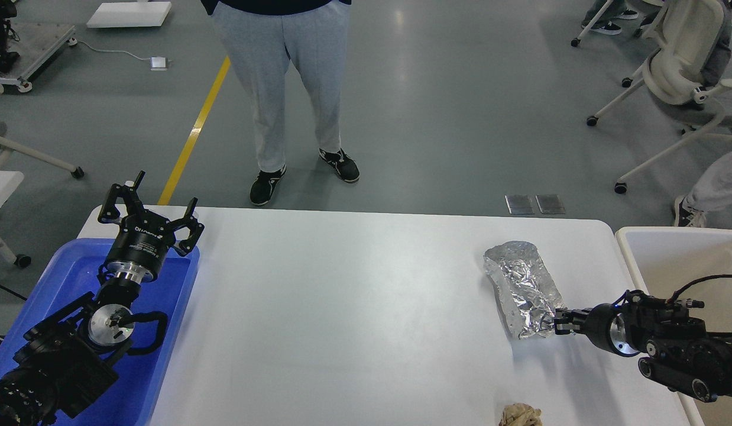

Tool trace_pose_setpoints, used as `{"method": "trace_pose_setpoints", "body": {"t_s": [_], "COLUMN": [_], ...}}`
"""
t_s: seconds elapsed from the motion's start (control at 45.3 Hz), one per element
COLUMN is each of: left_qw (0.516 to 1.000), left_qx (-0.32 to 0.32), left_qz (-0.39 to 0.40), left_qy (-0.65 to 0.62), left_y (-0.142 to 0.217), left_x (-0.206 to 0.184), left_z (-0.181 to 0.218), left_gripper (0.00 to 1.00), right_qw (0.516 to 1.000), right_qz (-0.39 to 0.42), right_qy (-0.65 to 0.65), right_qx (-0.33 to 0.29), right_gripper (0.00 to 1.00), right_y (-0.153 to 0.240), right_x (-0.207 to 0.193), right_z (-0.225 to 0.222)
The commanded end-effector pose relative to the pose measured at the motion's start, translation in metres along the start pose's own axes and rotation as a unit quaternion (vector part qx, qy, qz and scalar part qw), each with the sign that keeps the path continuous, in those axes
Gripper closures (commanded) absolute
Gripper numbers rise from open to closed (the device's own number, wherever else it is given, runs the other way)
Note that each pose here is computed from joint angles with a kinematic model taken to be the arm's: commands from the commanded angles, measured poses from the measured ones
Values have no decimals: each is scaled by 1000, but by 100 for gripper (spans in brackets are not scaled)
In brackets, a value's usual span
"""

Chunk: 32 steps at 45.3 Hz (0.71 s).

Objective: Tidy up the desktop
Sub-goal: 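Close the right gripper on the silver foil bag, then lift the foil bag with the right gripper and carry it over the bin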

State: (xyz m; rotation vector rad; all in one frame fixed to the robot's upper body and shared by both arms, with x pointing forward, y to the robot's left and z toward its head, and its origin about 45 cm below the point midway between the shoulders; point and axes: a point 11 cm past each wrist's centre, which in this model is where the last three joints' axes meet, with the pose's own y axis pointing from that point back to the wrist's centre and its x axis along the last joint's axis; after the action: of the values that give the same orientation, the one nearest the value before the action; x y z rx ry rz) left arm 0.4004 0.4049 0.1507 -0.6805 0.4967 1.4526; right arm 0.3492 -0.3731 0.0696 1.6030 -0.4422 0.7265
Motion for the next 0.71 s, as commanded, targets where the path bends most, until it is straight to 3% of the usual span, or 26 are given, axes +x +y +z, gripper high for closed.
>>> {"method": "trace_pose_setpoints", "body": {"t_s": [0.0, 0.177, 0.53, 0.684], "left_qw": [1000, 1000, 1000, 1000], "left_qx": [0, 0, 0, 0], "left_qz": [-1, -1, 0, 0], "left_qy": [0, 0, 0, 0], "left_y": [0, 0, 0, 0], "left_x": [0, 0, 0, 0], "left_z": [0, 0, 0, 0], "left_gripper": [0, 0, 0, 0], "right_qw": [1000, 1000, 999, 998], "right_qz": [1, 20, 45, 51], "right_qy": [-1, -6, -18, -18], "right_qx": [3, 20, 24, 30], "right_gripper": [100, 100, 100, 100], "right_y": [2, 17, 112, 135], "right_x": [5, 31, 145, 169], "right_z": [2, 2, 29, 27]}}
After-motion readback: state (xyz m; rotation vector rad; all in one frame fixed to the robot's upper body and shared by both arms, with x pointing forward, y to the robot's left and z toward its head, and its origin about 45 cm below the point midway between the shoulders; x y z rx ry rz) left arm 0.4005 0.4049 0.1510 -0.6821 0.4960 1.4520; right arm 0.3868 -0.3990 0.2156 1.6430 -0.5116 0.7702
